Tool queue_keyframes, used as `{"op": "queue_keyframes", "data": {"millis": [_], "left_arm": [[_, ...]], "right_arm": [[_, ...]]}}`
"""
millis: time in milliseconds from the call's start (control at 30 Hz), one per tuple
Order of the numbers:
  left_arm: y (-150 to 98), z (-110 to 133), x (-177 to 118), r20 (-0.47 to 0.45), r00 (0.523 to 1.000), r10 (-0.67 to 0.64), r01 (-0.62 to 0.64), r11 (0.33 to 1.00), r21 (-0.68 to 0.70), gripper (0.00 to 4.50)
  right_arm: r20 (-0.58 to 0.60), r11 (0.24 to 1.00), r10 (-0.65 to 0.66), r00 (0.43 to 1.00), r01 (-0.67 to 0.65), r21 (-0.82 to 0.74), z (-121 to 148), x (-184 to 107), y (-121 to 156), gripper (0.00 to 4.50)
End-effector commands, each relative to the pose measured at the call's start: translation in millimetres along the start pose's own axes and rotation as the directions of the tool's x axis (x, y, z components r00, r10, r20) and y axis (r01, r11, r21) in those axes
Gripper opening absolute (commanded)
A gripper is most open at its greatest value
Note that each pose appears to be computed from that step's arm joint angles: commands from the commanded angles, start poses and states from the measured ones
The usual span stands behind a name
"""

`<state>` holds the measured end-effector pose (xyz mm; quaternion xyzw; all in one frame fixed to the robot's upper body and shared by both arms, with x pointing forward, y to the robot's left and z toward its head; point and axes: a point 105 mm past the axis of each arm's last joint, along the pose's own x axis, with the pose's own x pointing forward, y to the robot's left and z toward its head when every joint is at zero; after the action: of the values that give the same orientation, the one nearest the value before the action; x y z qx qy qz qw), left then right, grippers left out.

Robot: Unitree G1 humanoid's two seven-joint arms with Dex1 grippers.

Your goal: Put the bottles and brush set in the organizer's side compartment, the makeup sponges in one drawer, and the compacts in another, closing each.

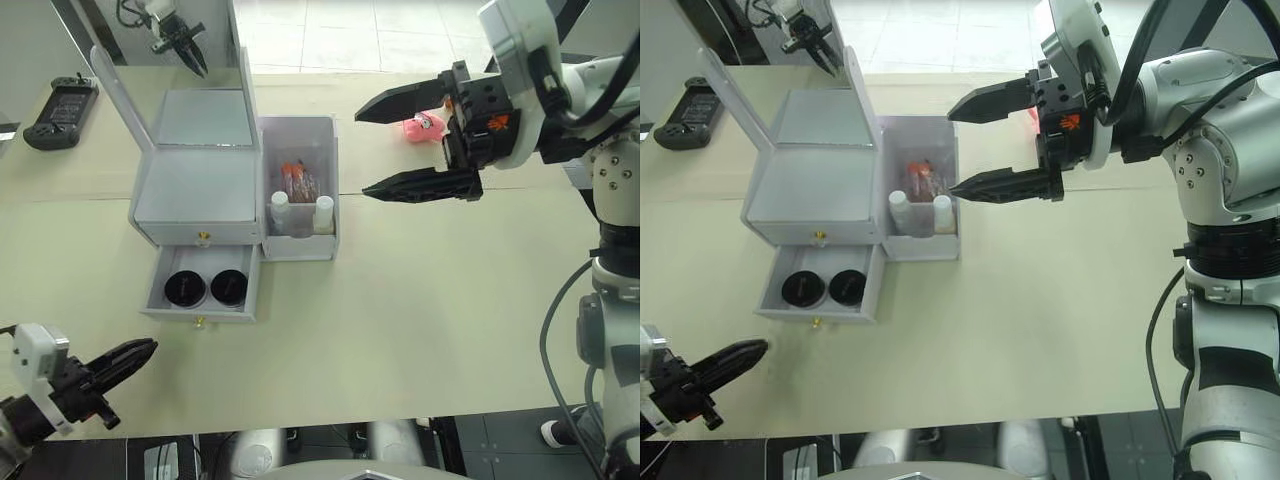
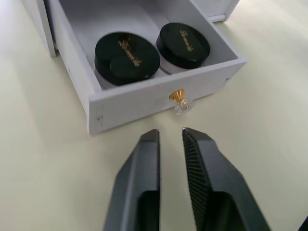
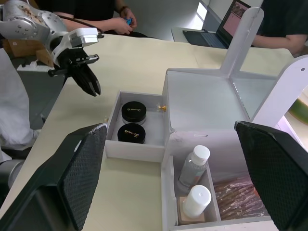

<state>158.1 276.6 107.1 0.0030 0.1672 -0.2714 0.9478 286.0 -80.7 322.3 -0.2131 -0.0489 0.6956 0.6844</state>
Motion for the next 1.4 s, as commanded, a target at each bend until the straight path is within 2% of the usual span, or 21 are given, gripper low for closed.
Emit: {"op": "queue_keyframes", "data": {"millis": [33, 267, 400, 600, 833, 1033, 1233, 1400], "left_arm": [[2, -5, 13, 0.052, 0.997, 0.064, -0.065, 0.998, 0.026, 0.02], [4, -3, 44, 0.13, 0.986, 0.106, -0.109, 0.994, 0.018, 0.02], [6, 1, 61, 0.125, 0.988, 0.09, -0.098, 0.994, 0.056, 0.02], [13, 25, 82, 0.172, 0.981, 0.091, -0.112, 0.986, 0.121, 0.02], [19, 43, 95, 0.181, 0.981, 0.068, -0.1, 0.98, 0.175, 0.02], [26, 47, 107, 0.159, 0.984, 0.078, -0.113, 0.968, 0.224, 0.02], [37, 62, 117, 0.17, 0.98, 0.1, -0.145, 0.952, 0.271, 0.02], [41, 74, 126, 0.183, 0.978, 0.104, -0.156, 0.942, 0.296, 0.02]], "right_arm": [[0.008, 0.998, -0.009, 1.0, 0.009, -0.067, 13, -3, -2, 4.5], [0.013, 0.997, -0.015, 1.0, 0.016, -0.071, 17, -1, -2, 4.5], [0.017, 0.997, -0.025, 1.0, 0.026, -0.077, 21, -1, -2, 4.5], [0.014, 0.996, -0.048, 0.999, 0.049, -0.078, 22, -4, -2, 4.5], [0.0, 0.995, -0.074, 0.997, 0.073, -0.073, 17, -8, -3, 4.5], [0.003, 0.994, -0.084, 0.996, 0.084, -0.075, 17, -9, -3, 4.5], [0.009, 0.993, -0.093, 0.996, 0.094, -0.067, 18, -9, -1, 4.5], [-0.003, 0.994, -0.106, 0.994, 0.106, -0.031, 8, -7, 4, 4.5]]}}
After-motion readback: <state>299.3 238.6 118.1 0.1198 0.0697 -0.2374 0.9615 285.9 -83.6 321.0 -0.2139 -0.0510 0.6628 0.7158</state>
